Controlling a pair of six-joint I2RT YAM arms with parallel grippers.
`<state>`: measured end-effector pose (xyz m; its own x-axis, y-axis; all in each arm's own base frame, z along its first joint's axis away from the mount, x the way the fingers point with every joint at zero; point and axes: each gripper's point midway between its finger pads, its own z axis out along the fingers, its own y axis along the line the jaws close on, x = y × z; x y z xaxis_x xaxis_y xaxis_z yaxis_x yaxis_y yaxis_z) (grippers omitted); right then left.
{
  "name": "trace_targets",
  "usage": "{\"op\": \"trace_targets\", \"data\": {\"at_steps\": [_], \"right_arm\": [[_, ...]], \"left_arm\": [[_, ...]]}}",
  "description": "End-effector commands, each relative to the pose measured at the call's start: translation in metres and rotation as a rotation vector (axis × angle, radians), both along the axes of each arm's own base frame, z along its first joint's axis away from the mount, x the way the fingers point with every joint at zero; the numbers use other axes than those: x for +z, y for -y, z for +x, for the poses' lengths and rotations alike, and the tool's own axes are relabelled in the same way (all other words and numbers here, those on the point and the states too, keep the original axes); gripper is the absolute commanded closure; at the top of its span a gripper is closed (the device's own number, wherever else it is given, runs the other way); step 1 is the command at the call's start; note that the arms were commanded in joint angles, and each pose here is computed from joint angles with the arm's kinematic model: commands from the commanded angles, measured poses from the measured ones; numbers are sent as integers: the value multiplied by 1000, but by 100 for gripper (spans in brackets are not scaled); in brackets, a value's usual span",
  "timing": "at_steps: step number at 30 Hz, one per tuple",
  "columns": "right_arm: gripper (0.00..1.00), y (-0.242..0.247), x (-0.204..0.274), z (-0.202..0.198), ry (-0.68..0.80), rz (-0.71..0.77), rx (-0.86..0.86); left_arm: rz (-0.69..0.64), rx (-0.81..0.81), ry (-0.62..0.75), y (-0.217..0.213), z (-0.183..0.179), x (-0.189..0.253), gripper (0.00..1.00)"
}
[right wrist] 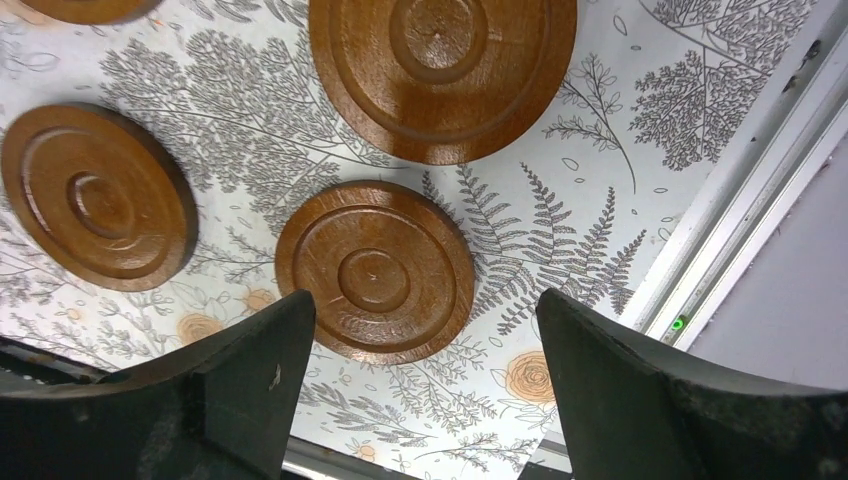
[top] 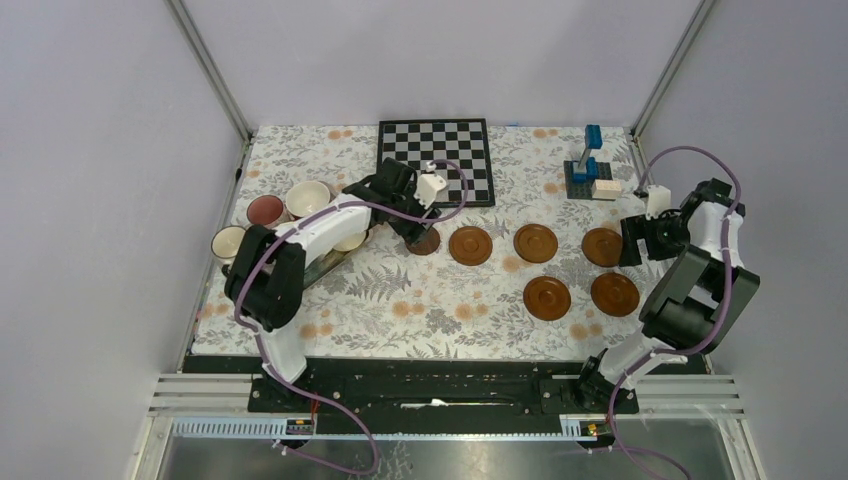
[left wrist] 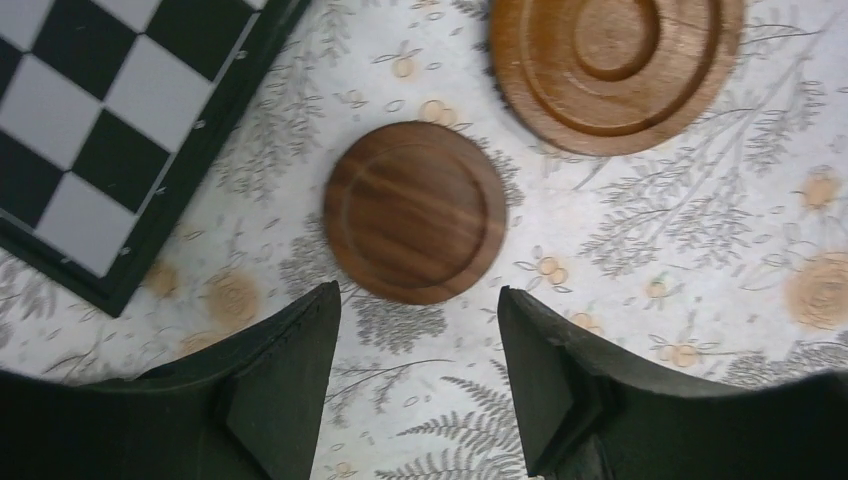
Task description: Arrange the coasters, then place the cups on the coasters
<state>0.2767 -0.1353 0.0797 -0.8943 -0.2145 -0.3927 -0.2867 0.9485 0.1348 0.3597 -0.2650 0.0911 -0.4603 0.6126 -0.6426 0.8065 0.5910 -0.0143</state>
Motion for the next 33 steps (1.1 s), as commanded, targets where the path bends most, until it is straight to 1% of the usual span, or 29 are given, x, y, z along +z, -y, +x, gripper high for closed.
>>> {"op": "trace_targets", "data": {"at_steps": [1, 6, 8, 10, 12, 15, 19, 21, 26, 33], "right_arm": [[11, -23, 33, 3, 40, 65, -3], [9, -41, 45, 5, 68, 66, 14], [8, -55, 51, 4, 85, 81, 34], [7, -61, 56, 5, 98, 79, 46], [6, -68, 63, 6, 123, 108, 41], [5, -83, 68, 5, 130, 157, 44], [5, -92, 71, 7, 146, 182, 43], [4, -95, 74, 8, 157, 193, 42], [4, -99, 81, 11, 179, 206, 42], [4, -101, 80, 10, 184, 213, 40]], "left_arm": [[42, 7, 101, -12, 24, 13, 37], [79, 61, 129, -22, 48, -2, 40], [87, 84, 106, -25, 61, -13, 42], [94, 79, 100, -23, 66, -18, 45], [80, 67, 89, -20, 70, -22, 47], [39, 41, 47, -16, 69, -29, 50], [33, 25, -7, -15, 67, -42, 56], [24, 14, -38, -16, 63, -47, 57], [47, -11, -98, -22, 50, -63, 64], [69, -55, -134, -35, 25, -70, 77]]}}
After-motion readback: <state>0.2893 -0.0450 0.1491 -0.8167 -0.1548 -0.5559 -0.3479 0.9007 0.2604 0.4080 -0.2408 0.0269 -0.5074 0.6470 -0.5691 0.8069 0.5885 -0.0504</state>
